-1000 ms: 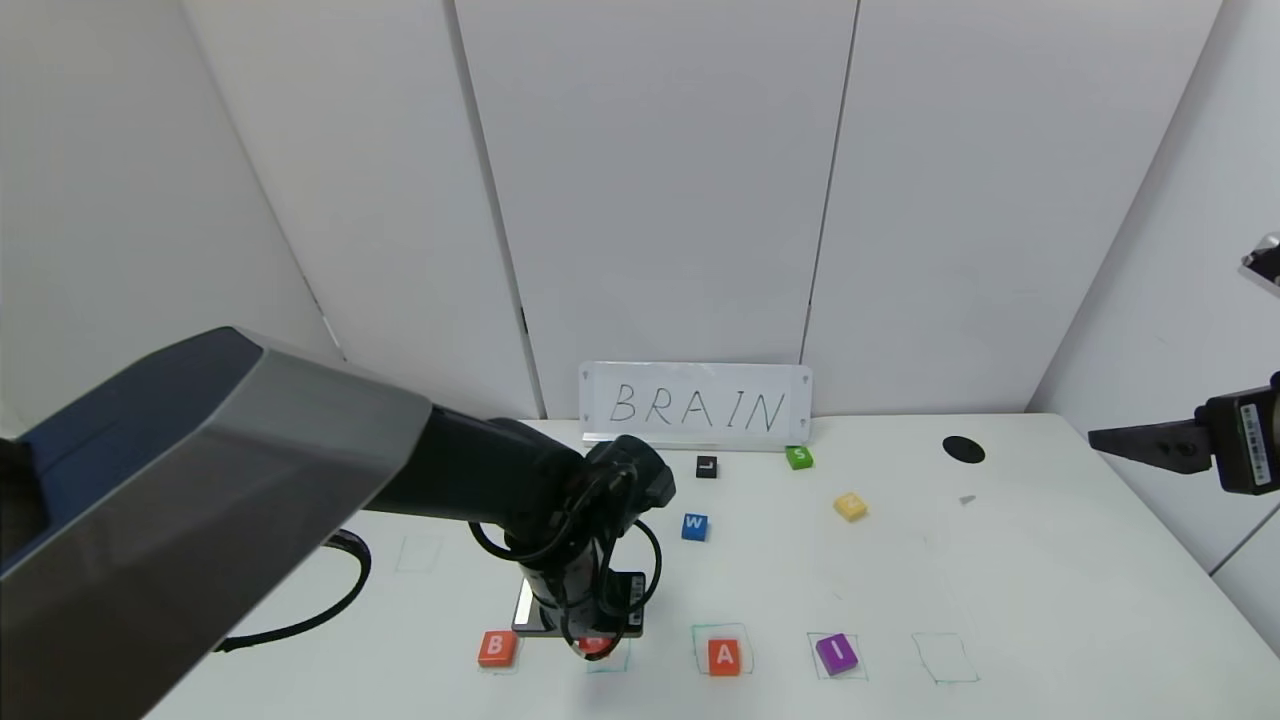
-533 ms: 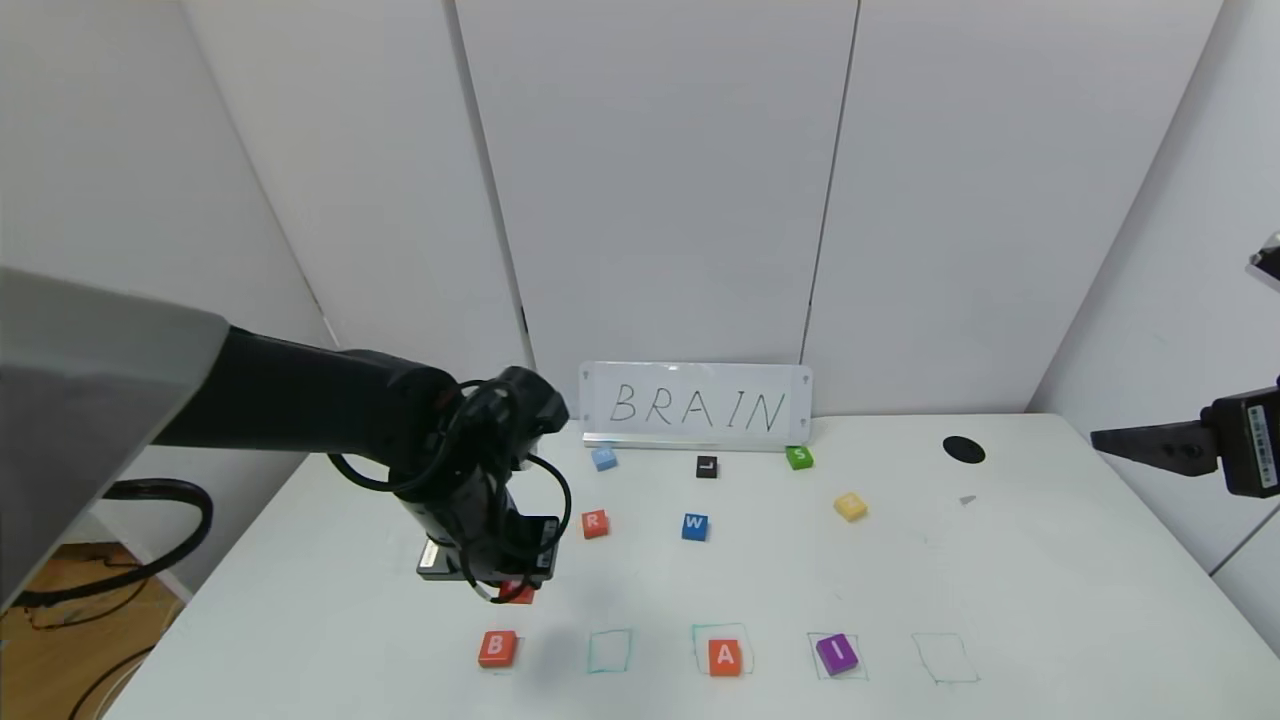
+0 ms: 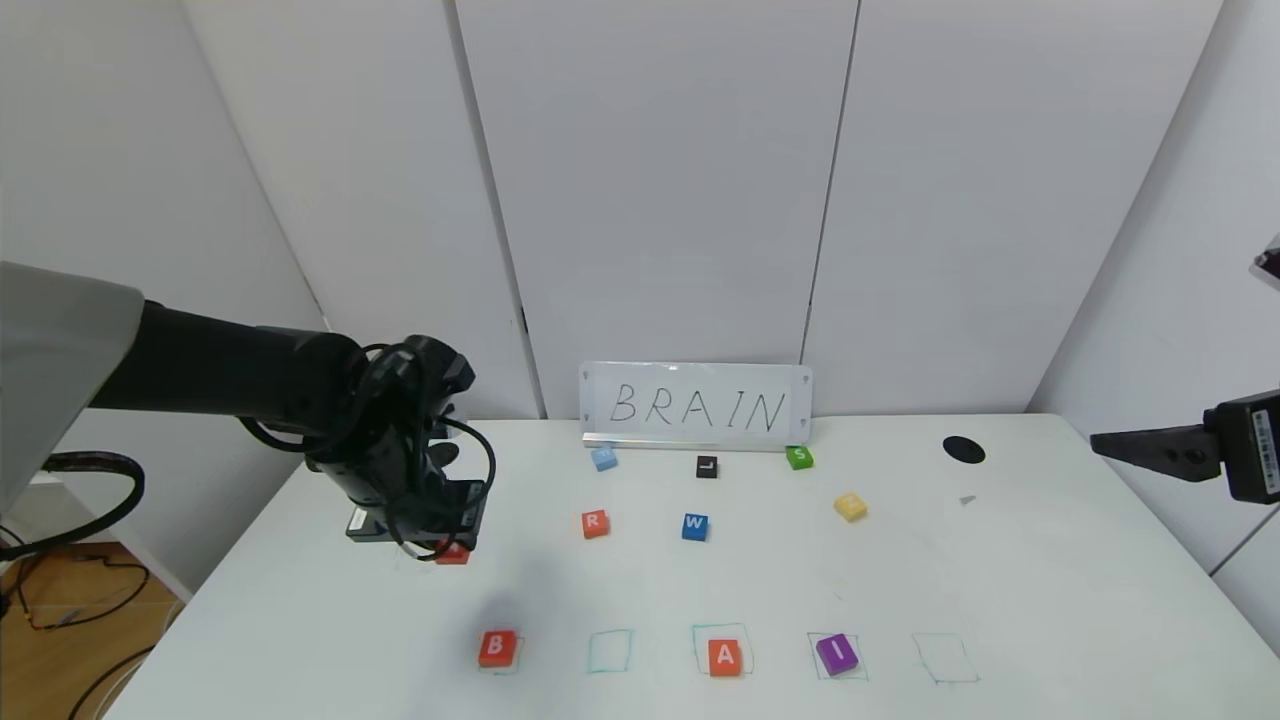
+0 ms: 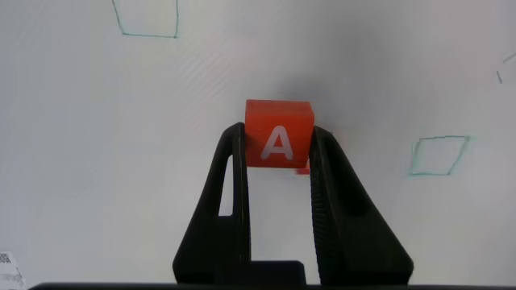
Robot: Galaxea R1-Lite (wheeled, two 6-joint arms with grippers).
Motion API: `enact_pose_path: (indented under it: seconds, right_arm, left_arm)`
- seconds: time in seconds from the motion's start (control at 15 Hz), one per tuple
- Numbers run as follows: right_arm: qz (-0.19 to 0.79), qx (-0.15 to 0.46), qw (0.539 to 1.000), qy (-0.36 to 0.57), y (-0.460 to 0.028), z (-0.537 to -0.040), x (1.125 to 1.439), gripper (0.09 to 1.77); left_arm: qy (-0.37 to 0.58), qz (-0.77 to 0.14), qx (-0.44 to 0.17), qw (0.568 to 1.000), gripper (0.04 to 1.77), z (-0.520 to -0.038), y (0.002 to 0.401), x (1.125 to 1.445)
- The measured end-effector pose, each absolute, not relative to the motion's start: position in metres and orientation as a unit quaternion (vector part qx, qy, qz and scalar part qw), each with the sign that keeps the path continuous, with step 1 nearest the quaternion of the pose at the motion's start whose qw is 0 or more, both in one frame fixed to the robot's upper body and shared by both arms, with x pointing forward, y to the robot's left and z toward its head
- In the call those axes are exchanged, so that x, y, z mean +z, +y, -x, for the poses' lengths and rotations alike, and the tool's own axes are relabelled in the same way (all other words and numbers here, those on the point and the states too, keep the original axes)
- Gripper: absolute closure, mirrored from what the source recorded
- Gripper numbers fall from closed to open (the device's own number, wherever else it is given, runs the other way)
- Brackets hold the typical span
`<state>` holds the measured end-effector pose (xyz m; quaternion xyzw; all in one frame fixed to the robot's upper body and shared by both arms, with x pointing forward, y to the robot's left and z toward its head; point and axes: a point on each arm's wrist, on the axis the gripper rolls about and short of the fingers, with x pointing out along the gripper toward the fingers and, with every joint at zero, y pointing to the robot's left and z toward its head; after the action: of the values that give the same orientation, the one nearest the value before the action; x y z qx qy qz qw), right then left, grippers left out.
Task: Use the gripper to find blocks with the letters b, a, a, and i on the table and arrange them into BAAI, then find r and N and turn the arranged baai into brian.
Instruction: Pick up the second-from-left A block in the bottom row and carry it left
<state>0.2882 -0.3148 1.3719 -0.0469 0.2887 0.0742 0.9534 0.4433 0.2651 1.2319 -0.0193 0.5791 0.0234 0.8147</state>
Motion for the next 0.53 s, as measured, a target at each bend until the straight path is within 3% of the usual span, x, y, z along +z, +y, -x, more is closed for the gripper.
enact_pose_path:
  seconds: [0.53]
  right_arm:
    - [0.049, 0.079, 0.952, 0.292, -0.313, -0.288, 1.37, 0.15]
  left_arm:
    - [0.583, 0.031, 0.051, 0.811, 1.32, -0.481, 0.31, 1.213]
